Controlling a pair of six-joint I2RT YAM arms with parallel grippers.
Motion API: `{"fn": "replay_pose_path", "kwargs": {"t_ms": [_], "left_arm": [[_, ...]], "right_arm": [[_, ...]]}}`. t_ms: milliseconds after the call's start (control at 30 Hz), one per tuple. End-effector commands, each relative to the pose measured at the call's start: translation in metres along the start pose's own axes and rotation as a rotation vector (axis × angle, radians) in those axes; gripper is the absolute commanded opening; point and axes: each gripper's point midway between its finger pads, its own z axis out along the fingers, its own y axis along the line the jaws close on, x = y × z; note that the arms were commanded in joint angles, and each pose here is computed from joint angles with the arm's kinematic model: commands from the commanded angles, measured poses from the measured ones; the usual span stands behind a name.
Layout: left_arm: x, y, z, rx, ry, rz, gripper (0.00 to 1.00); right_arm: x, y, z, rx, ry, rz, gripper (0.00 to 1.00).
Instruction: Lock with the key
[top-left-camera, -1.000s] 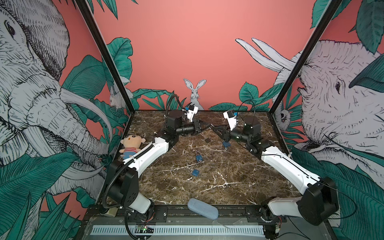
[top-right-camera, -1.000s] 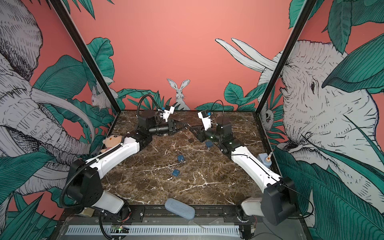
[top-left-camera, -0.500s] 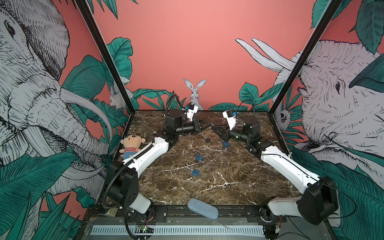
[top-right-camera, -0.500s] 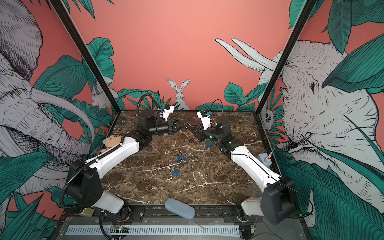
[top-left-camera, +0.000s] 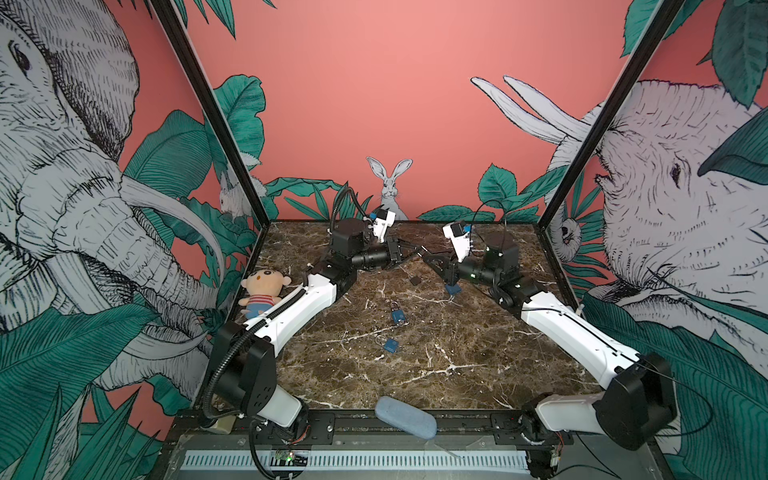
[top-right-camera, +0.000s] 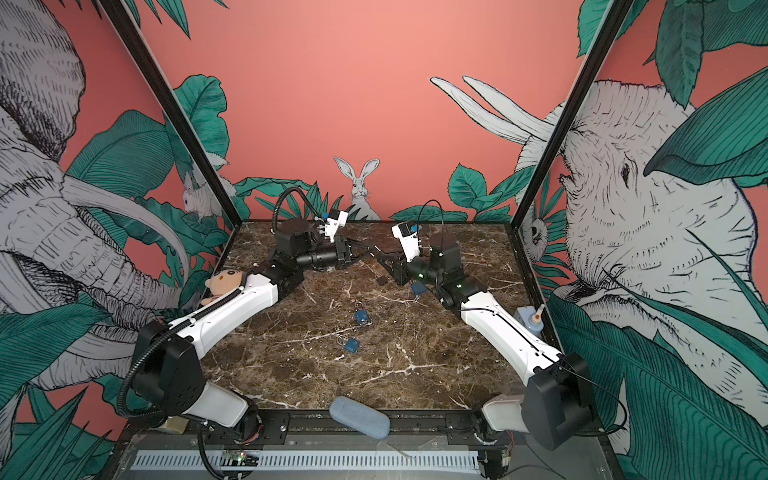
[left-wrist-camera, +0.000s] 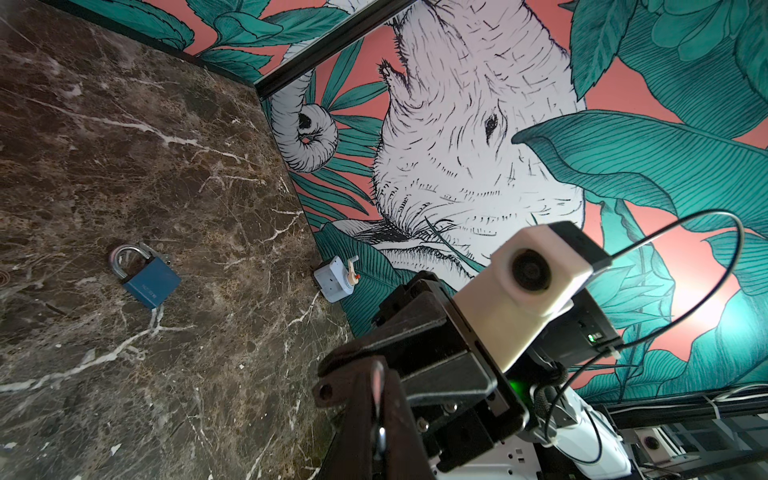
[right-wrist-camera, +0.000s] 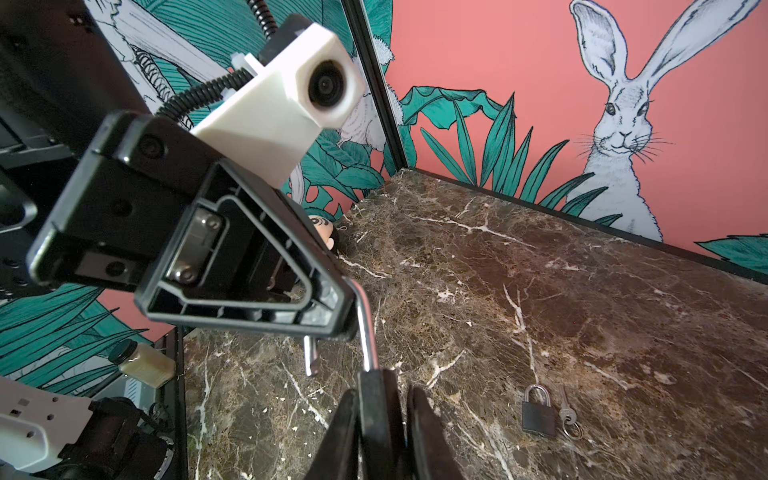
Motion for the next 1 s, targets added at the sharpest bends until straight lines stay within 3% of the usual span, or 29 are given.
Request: {"fn": "replay_pose_path", "kwargs": {"t_ms": [0, 133, 300, 333, 367, 400, 667, 967], "left_arm": [[-0.007, -0.044, -0.012, 0.079, -0.028, 0.094, 0.0], [-0.006, -0.043, -0.013, 0.076, -0.027, 0.098, 0.0], [-0.004, -0.038, -0.015, 0.039, -0.024, 0.128, 0.0], [-0.003, -0.035, -0.015, 0.018, -0.02, 0.138, 0.22], [-0.003, -0.032, -0.016, -0.005, -0.019, 0.149, 0.32], [-0.004, -0.031, -0.018, -0.019, -0.019, 0.163, 0.33], [-0.017, -0.019, -0.047, -0.059, -0.063, 0.193, 0.38], [0.01, -0.014, -0.046, -0.016, 0.067, 0.186, 0.42]], "right_arm": [[-0.015, 0.002, -0.006, 0.019, -0.042, -0.026, 0.15], [-0.016, 0.001, -0.008, 0.03, -0.042, -0.024, 0.0], [-0.015, 0.004, -0.009, 0.018, -0.015, 0.008, 0.0], [-0.014, 0.005, -0.009, 0.007, -0.002, 0.029, 0.0], [-0.014, 0.007, -0.009, -0.009, 0.009, 0.052, 0.0], [-0.013, 0.009, -0.01, -0.03, 0.023, 0.079, 0.0], [0.012, 0.014, -0.02, -0.132, 0.133, 0.238, 0.0], [0.023, 0.041, -0.027, -0.324, 0.173, 0.366, 0.0]]}}
